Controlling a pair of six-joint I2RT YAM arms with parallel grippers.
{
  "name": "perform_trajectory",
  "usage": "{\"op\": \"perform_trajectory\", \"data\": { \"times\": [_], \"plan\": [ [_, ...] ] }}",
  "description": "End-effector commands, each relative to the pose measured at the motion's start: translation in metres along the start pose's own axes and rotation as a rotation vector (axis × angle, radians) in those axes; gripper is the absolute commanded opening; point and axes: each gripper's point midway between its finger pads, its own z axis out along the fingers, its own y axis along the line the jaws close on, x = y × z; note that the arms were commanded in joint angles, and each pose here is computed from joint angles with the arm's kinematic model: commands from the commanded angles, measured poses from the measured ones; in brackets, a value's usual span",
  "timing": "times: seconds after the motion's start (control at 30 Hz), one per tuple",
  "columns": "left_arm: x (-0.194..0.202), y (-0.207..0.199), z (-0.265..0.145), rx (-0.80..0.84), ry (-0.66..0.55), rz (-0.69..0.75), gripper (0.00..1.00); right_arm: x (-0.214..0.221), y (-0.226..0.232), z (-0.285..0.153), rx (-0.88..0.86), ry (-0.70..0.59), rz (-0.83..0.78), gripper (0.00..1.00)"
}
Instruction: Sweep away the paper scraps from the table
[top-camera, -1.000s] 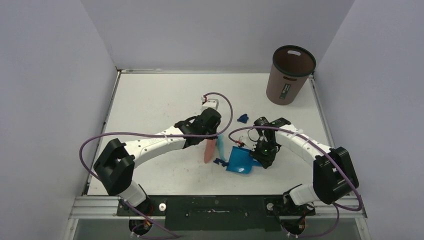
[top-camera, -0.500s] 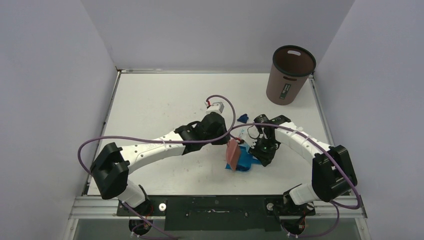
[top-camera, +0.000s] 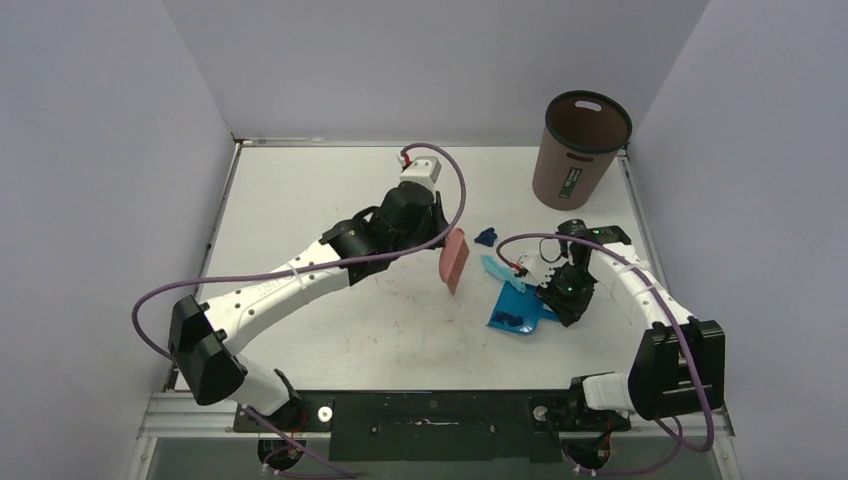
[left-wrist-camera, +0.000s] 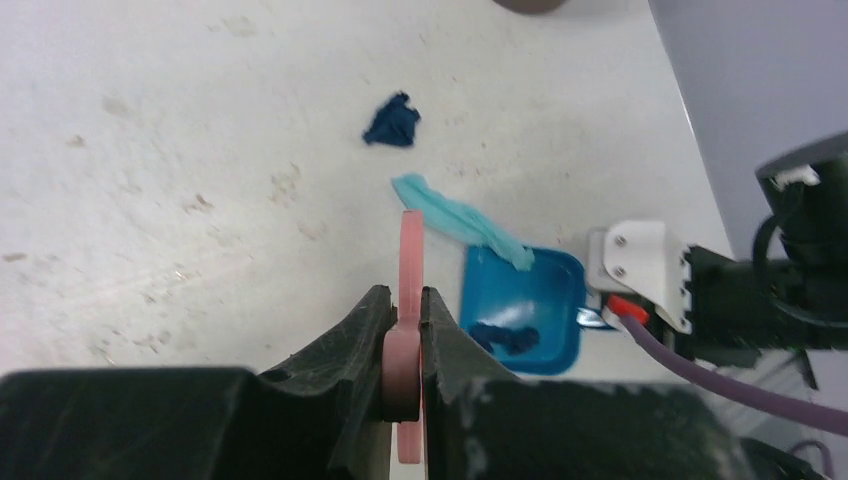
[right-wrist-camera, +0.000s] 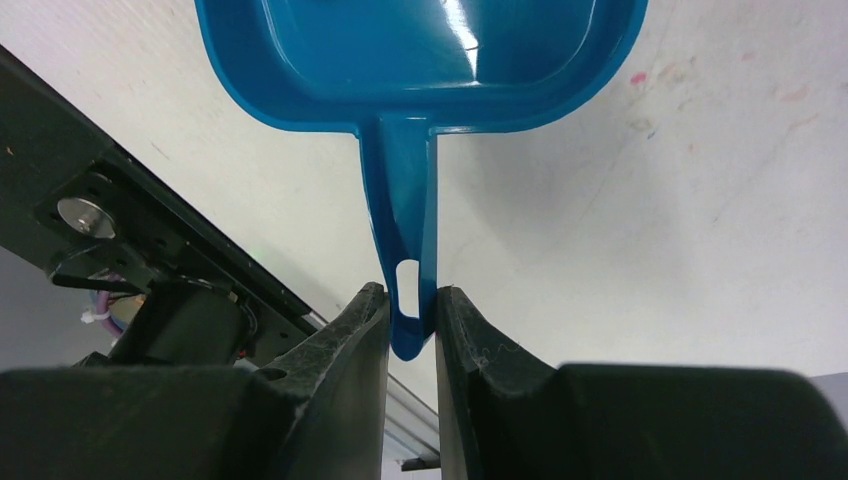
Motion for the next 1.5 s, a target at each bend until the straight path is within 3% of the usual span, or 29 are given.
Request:
{"op": "perform_trajectory", "data": {
  "times": [0.0, 0.3, 0.47, 0.6, 0.83, 1.2, 1.47],
  "plan": [
    [-0.051, 0.015, 0.022, -0.046, -0.109, 0.193, 0.00, 0.025, -0.005, -0.006, 0.017, 0.037, 0.025, 0.05],
    [-0.085, 0.009, 0.114, -0.048, -0.125, 0.435, 0.00, 0.047, -0.022, -0.003, 0.010, 0.012, 0.216, 0.05],
    [-0.069, -0.004, 0.172, -0.013, -0.040, 0.527, 0.00, 0.042, -0.019, -0.003, -0.013, -0.012, 0.217, 0.05],
    [-0.043, -0.016, 0.195, 0.037, 0.045, 0.545, 0.00, 0.039, -0.023, -0.003, -0.004, -0.024, 0.243, 0.05],
    [-0.008, -0.045, 0.179, 0.147, 0.082, 0.473, 0.00, 0.032, -0.026, 0.009, -0.066, -0.041, 0.279, 0.05],
    [0.025, -0.093, 0.137, 0.259, 0.041, 0.362, 0.00, 0.015, -0.041, 0.015, -0.091, -0.086, 0.319, 0.05],
    [0.024, -0.116, 0.113, 0.334, 0.028, 0.240, 0.00, 0.008, -0.048, 0.019, -0.069, -0.124, 0.338, 0.05]
  ]
}}
